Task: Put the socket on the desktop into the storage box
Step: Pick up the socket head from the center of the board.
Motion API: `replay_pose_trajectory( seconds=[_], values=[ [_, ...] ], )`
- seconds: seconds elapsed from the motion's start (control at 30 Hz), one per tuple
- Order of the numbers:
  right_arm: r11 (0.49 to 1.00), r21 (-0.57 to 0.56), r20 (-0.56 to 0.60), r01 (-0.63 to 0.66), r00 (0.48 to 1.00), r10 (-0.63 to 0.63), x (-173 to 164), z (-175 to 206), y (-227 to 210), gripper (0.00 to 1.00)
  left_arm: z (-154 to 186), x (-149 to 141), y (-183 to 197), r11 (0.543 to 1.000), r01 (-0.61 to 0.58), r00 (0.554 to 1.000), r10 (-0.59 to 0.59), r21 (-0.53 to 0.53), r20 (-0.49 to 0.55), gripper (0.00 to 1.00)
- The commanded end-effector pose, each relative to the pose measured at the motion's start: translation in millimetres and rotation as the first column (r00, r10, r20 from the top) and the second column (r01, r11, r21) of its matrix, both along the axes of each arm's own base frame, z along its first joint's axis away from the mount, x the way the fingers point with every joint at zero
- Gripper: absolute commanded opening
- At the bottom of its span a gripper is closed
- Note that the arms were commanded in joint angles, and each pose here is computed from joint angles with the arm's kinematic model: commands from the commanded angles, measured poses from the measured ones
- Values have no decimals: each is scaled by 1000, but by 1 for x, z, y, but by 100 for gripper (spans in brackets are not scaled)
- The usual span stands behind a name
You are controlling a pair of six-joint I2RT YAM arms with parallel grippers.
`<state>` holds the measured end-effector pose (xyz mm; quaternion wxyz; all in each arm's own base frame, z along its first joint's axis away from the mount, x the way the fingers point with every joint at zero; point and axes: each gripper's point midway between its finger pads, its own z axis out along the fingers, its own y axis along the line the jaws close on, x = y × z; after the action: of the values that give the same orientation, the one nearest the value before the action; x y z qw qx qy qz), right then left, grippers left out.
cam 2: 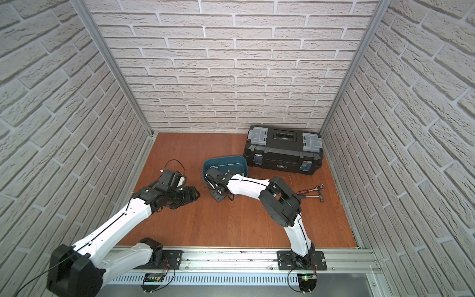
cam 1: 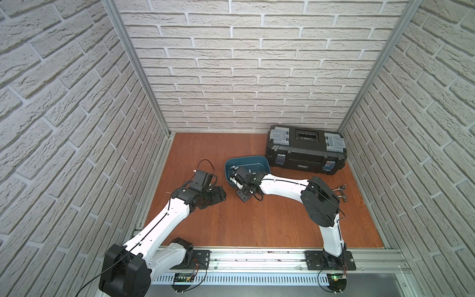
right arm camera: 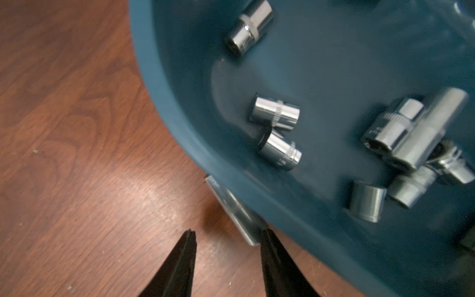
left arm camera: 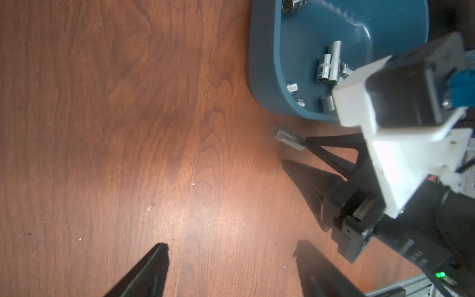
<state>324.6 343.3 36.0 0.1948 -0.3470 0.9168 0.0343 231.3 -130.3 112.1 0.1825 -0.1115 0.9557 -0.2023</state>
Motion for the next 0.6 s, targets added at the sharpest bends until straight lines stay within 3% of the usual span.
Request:
replay_pose_trajectory(
  seconds=[0.0, 0.57],
  values=[
    [1000, 4, 35, -23, 999, 23, 5, 6, 10, 46, -4, -3, 3, 1000, -8, 1000, 8, 11, -10, 82],
    [999, 2, -3, -40, 999, 40, -10, -4, 24, 33, -6, -1, 1, 1000, -16, 1000, 16, 4, -9, 82]
  ],
)
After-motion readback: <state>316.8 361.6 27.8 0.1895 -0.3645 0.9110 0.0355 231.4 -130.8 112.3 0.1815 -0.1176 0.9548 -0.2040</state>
